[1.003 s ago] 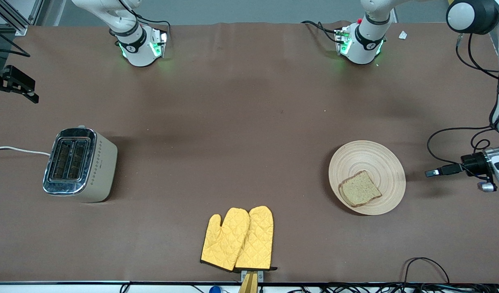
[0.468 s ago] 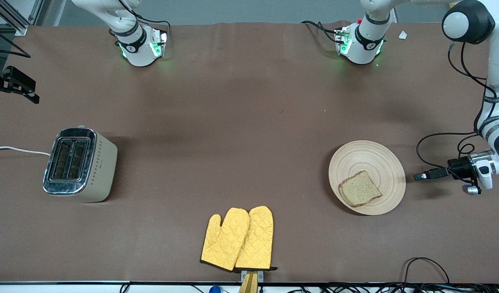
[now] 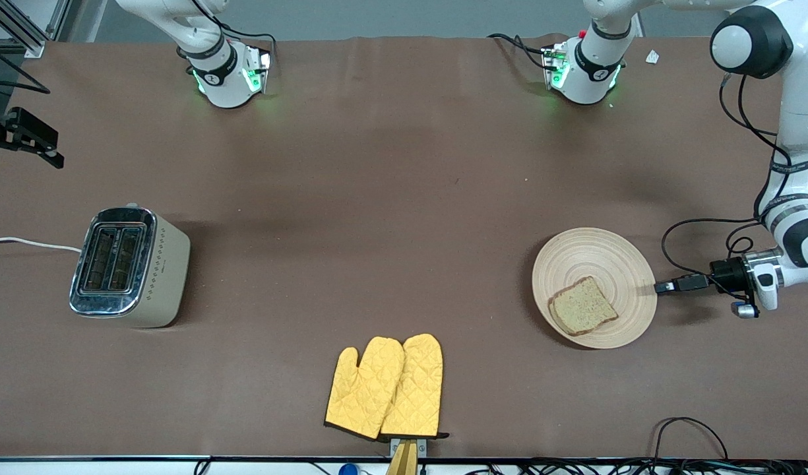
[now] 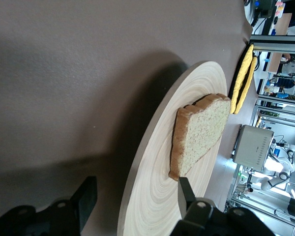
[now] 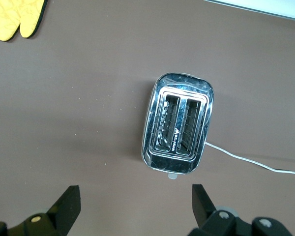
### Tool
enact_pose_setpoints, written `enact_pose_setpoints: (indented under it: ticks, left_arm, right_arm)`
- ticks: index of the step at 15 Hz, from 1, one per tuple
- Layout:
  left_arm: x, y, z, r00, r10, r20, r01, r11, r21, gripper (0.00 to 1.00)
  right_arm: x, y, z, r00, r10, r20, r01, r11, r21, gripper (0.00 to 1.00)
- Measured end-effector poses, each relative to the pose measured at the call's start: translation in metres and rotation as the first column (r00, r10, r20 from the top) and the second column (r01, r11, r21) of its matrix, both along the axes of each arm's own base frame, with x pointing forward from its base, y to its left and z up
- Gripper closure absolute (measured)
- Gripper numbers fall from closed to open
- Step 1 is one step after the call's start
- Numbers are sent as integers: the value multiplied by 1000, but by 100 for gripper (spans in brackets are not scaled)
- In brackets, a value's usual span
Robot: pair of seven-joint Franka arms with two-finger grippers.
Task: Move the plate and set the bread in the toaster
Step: 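Lower the left gripper and grasp the wooden plate's rim, then slide the plate toward the toaster with the left gripper while the right gripper approaches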
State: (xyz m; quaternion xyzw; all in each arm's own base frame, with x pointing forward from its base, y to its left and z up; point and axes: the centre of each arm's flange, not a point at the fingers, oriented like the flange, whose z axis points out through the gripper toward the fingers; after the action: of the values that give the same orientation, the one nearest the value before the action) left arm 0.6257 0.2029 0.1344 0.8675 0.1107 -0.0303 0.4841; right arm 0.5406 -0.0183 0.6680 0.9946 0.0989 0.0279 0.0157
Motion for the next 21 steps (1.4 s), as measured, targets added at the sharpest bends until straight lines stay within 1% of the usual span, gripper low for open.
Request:
enact_pose_setpoints:
  ticks: [2,3,5,6,7,8,9,10,11,12,15,16,17,18,19,20,21]
  left_arm:
    - [0,-3,-5,1000,-4,-6,4,1000,-2,28]
    - [-1,-4,-6,1000,-4,-8,4,1000,-2,30]
    - [0,-4,-6,1000,-5,-7,5,1000,-2,32]
    - [0,-4,-5,1000,-6,-6,6,1000,-2,37]
    - [0,-5,-6,1000,-7,-6,7,1000,-2,41]
    - [0,-6,-6,1000,-8,-7,8,1000,-2,41]
    - [1,-7,-6,1000,-10,-7,10,1000,-2,45]
    - [1,-8,-6,1000,-12,-8,12,1000,-3,46]
    - [1,-10,-7,1000,-15,-8,15,1000,-3,49]
    - [2,-12,-7,1000,-18,-8,18,1000,-3,55]
    - [3,-16,-7,1000,-25,-8,25,1000,-3,57]
    - [3,-17,-7,1000,-25,-8,25,1000,-3,61]
    - [3,-17,-7,1000,-26,-8,26,1000,-3,61]
    - [3,-17,-7,1000,-25,-8,25,1000,-3,64]
    - [3,-17,-7,1000,-25,-8,25,1000,-3,64]
    - [3,-17,-7,1000,-26,-7,26,1000,-3,68]
    - [4,-17,-7,1000,-30,-2,30,1000,-2,68]
  right_arm:
    - [0,0,0,1000,0,0,0,1000,0,0]
    - [0,0,0,1000,1,0,-1,1000,0,0]
    - [0,0,0,1000,1,1,-1,1000,0,0]
    - [0,0,0,1000,1,1,-1,1000,0,0]
    - [0,0,0,1000,1,1,-1,1000,0,0]
    - [0,0,0,1000,1,1,-1,1000,0,0]
    - [0,0,0,1000,1,1,-1,1000,0,0]
    - [0,0,0,1000,1,1,-1,1000,0,0]
    - [0,0,0,1000,1,1,-1,1000,0,0]
    - [0,0,0,1000,1,1,-1,1000,0,0]
    - [0,1,0,1000,1,1,-1,1000,0,0]
    - [0,1,0,1000,2,1,-2,1000,0,0]
    - [0,1,0,1000,2,1,-2,1000,0,0]
    - [0,1,0,1000,2,1,-2,1000,0,0]
    - [0,1,0,1000,3,1,-3,1000,0,0]
    - [0,2,0,1000,3,1,-3,1000,0,0]
    - [0,2,0,1000,3,1,-3,1000,0,0]
